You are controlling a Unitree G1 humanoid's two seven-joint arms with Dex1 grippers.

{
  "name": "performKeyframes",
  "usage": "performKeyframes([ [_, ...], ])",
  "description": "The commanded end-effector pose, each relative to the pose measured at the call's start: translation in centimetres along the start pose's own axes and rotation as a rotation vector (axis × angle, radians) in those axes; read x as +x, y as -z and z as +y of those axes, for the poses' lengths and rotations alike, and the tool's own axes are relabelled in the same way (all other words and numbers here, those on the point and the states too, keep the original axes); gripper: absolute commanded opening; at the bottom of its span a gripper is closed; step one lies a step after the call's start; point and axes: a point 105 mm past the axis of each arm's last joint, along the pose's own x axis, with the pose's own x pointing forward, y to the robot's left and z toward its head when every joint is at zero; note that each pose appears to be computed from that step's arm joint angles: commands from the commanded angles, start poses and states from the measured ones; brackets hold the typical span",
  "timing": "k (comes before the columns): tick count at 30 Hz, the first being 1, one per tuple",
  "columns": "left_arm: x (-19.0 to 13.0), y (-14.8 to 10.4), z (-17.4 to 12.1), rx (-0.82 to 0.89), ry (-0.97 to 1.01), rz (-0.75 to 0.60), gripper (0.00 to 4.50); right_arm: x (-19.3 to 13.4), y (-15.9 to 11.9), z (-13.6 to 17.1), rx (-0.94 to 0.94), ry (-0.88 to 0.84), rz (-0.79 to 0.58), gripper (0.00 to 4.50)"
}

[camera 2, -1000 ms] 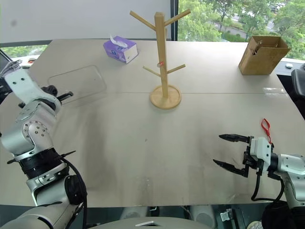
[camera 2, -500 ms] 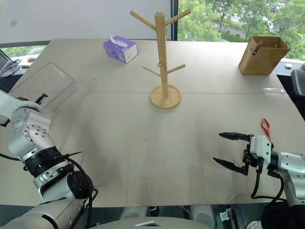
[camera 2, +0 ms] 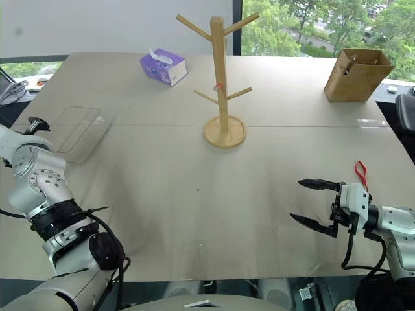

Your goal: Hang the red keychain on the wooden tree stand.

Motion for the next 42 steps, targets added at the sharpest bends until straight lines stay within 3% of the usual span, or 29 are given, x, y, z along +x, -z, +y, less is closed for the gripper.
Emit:
performKeyframes([
  [1,-0.7,-2.1,-1.5,-0.001,0.084,-0.087,4.40,-0.5,-0.9,-0.9,-0.017,0.055,-0.033,4.50],
  [7,-6.3,0.3,-9.9,0.041,0.638,-0.020,4.40,0.1,-2.5,-1.9,0.038,0.171,-0.130,4.50],
  [11,-14.0,2.4,-12.6,0.054,1.103,0.051,4.40,0.8,-3.8,-3.5,0.110,0.341,-0.233,4.50],
  [14,-18.8,4.4,-12.0,0.105,1.376,0.127,4.40,0.7,-4.3,-4.7,0.218,0.473,-0.274,4.50],
  [20,-24.6,8.3,-8.2,0.192,1.802,0.289,4.40,-1.7,-4.6,-7.5,0.305,0.779,-0.279,4.50],
  [23,-27.4,9.6,-6.2,0.289,2.042,0.257,4.40,-3.2,-3.9,-8.3,0.346,0.914,-0.253,4.50],
  [31,-29.1,12.1,-3.5,0.378,2.335,0.174,4.40,-5.7,-1.4,-7.9,0.404,1.142,-0.056,4.50],
  [42,-29.4,14.3,-3.5,0.356,2.389,0.149,4.40,-9.6,2.0,-6.9,0.464,1.223,0.164,4.50],
])
